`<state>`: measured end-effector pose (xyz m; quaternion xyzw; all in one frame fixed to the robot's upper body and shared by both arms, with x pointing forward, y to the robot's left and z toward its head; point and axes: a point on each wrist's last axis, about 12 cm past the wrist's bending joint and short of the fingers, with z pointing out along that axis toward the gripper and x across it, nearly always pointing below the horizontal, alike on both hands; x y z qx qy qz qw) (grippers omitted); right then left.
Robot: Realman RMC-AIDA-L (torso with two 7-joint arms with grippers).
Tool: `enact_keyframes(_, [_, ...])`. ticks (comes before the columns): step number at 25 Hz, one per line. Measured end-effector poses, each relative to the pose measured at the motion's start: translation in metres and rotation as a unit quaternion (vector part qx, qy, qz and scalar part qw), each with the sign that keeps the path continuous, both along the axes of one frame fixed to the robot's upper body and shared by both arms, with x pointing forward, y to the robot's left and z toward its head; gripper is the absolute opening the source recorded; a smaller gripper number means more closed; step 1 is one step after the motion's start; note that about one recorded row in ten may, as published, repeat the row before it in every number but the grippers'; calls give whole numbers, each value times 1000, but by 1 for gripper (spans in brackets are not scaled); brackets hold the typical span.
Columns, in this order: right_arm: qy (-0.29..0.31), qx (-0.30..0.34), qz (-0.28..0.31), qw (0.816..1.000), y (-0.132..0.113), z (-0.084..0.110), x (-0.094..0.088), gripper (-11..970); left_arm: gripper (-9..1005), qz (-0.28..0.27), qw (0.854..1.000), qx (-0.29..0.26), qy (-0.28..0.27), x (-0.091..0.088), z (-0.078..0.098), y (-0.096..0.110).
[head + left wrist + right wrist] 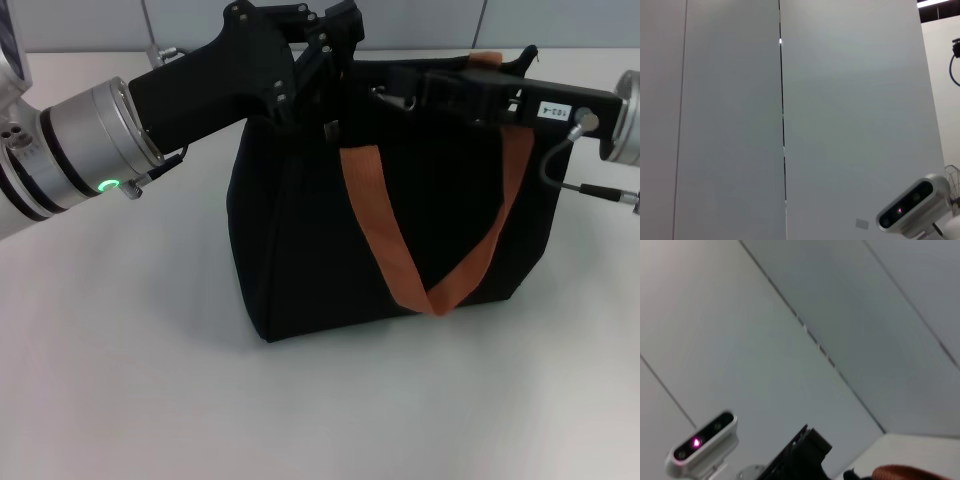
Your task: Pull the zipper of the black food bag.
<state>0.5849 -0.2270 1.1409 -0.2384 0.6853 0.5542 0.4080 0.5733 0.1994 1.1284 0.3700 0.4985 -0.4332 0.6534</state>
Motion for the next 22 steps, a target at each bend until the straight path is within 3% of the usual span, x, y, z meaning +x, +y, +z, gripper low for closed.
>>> enact_keyframes(12, [87, -110, 38, 989, 10, 59, 28, 0, 24, -2, 1000, 1, 0, 0, 0, -1])
enact_keyframes(22, [123, -158, 56, 978, 19, 85, 39, -1, 24, 2, 1000, 0, 3, -2, -2, 2])
